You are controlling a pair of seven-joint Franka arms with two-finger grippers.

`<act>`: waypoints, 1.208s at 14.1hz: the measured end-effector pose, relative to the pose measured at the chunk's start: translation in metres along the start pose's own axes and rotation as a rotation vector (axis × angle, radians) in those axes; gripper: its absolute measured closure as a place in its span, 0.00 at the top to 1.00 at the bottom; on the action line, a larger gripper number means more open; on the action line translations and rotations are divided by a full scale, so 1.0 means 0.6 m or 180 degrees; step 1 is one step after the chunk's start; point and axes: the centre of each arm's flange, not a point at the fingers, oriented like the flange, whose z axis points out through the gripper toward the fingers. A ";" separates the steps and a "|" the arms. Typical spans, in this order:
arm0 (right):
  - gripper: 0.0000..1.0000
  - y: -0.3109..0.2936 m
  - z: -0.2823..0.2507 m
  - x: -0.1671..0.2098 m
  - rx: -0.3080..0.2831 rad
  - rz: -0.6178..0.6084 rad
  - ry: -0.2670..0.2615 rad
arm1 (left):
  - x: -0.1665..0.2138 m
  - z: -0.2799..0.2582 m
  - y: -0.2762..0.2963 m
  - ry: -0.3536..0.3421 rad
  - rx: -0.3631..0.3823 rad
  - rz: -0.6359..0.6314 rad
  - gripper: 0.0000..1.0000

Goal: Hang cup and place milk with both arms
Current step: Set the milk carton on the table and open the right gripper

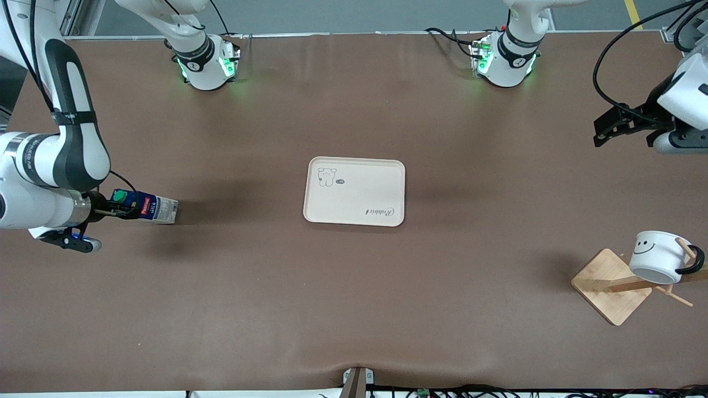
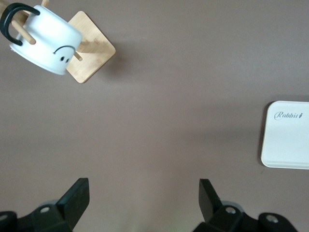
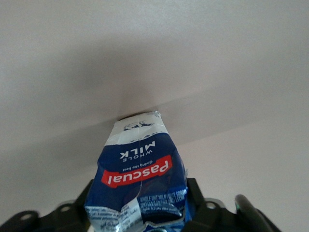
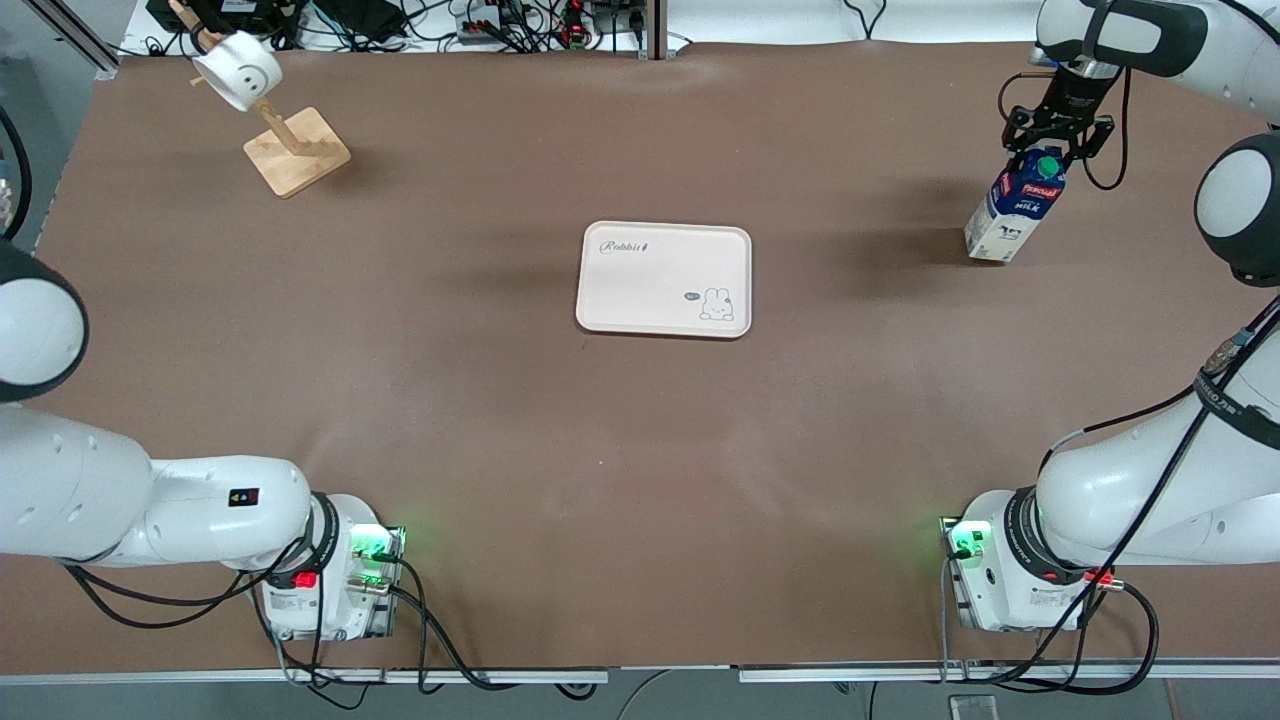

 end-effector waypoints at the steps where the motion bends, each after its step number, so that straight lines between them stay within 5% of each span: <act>1: 0.97 -0.001 -0.007 0.002 0.0003 -0.0071 0.0027 | -0.009 -0.004 0.005 0.0016 0.0003 0.0008 1.00; 10: 1.00 -0.021 -0.212 -0.015 0.0086 -0.0261 0.0502 | -0.037 -0.026 0.009 0.0086 0.0011 0.0018 1.00; 17: 1.00 -0.018 -0.301 -0.075 0.0073 -0.0538 0.0595 | -0.036 -0.025 0.002 0.0088 0.0008 -0.0003 1.00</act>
